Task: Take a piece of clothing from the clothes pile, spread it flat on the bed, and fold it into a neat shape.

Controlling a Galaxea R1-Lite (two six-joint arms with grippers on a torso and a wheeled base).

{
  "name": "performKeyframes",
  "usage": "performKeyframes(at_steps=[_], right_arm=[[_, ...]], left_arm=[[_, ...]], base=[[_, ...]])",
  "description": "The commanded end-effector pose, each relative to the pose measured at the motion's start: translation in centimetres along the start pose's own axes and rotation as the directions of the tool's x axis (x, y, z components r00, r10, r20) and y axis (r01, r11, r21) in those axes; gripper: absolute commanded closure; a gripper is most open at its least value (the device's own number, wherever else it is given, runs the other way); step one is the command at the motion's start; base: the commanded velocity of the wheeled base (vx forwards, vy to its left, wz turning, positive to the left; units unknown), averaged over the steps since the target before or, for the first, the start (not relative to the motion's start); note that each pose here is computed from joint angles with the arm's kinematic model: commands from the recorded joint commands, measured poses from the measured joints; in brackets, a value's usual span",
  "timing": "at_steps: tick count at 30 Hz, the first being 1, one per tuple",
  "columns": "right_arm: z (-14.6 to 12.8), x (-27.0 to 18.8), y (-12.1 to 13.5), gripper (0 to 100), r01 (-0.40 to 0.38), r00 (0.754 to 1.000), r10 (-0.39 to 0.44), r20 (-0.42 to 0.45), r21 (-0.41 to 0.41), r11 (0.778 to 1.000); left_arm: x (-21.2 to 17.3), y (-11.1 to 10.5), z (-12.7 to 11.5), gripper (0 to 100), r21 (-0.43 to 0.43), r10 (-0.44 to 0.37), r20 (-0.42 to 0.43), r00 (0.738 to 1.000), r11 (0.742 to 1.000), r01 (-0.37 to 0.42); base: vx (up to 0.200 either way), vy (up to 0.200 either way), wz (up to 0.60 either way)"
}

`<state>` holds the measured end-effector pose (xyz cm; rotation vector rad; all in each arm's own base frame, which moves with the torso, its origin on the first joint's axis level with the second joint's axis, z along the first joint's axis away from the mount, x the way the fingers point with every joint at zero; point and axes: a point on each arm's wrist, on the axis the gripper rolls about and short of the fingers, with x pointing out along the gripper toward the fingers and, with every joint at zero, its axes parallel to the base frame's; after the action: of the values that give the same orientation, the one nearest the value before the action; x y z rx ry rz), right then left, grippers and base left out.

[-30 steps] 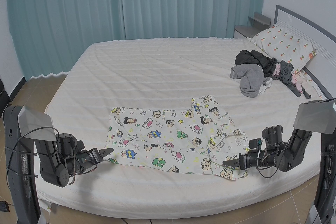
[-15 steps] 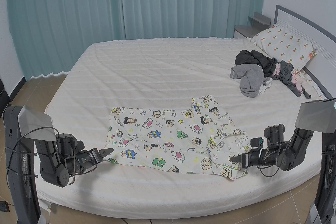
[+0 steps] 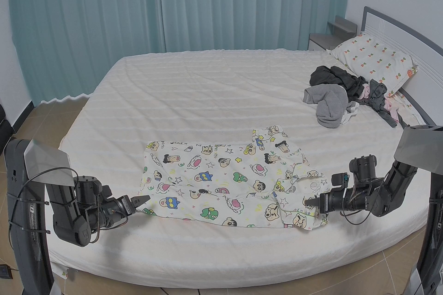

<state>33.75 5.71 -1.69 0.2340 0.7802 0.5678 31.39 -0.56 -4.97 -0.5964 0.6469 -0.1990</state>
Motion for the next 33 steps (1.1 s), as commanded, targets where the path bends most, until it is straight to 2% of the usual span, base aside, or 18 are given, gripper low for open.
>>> performKeyframes(at_steps=[1, 2, 3, 17, 24, 26, 27, 28, 33], right_arm=[[1.5, 0.2, -0.1, 100, 0.005, 1.000, -0.005, 0.022, -0.008, 1.000], [1.7, 0.3, -0.2, 100, 0.008, 1.000, -0.008, 0.012, -0.002, 1.000], [1.9, 0.3, -0.2, 0, 0.009, 1.000, -0.009, 0.007, 0.001, 1.000], [1.2, 1.1, -2.4, 0, 0.063, 0.998, -0.062, -0.005, 0.040, 0.997], [0.6, 0.9, -2.2, 0, 0.019, 1.000, -0.018, -0.025, 0.042, 0.999], [0.6, 0.4, -2.0, 0, -0.005, 1.000, 0.006, -0.027, 0.044, 0.999], [0.1, 0.0, -1.7, 0, -0.050, 0.998, 0.052, -0.040, 0.046, 0.998], [0.1, -0.1, -1.6, 0, -0.061, 0.997, 0.063, -0.043, 0.041, 0.997], [0.1, 0.3, -1.6, 0, -0.067, 0.997, 0.068, -0.046, 0.022, 0.997]], left_arm=[[0.0, 0.0, 0.0, 0, -0.001, 0.001, 0.000, 1.000, 1.000, -0.001], [0.0, 0.0, 0.0, 0, 0.000, 0.000, -0.001, 1.000, 1.000, 0.000], [0.0, 0.0, 0.0, 0, -0.001, 0.001, 0.000, 1.000, 1.000, -0.001], [0.0, 0.0, 0.0, 0, -0.003, 0.000, 0.001, 1.000, 1.000, 0.000], [0.0, 0.0, 0.0, 0, -0.005, 0.001, 0.000, 1.000, 1.000, -0.001], [0.0, 0.0, 0.0, 0, -0.005, 0.001, 0.000, 1.000, 1.000, -0.001], [0.0, 0.0, 0.0, 0, -0.004, 0.001, 0.000, 1.000, 1.000, -0.001], [0.0, 0.0, 0.0, 0, -0.004, 0.001, 0.000, 1.000, 1.000, -0.001], [0.0, 0.0, 0.0, 0, -0.004, 0.001, 0.000, 1.000, 1.000, -0.001]], base=[[0.000, 0.000, 0.00], [0.000, 0.000, 0.00], [0.000, 0.000, 0.00], [0.000, 0.000, 0.00], [0.000, 0.000, 0.00], [0.000, 0.000, 0.00], [0.000, 0.000, 0.00], [0.000, 0.000, 0.00], [0.000, 0.000, 0.00]])
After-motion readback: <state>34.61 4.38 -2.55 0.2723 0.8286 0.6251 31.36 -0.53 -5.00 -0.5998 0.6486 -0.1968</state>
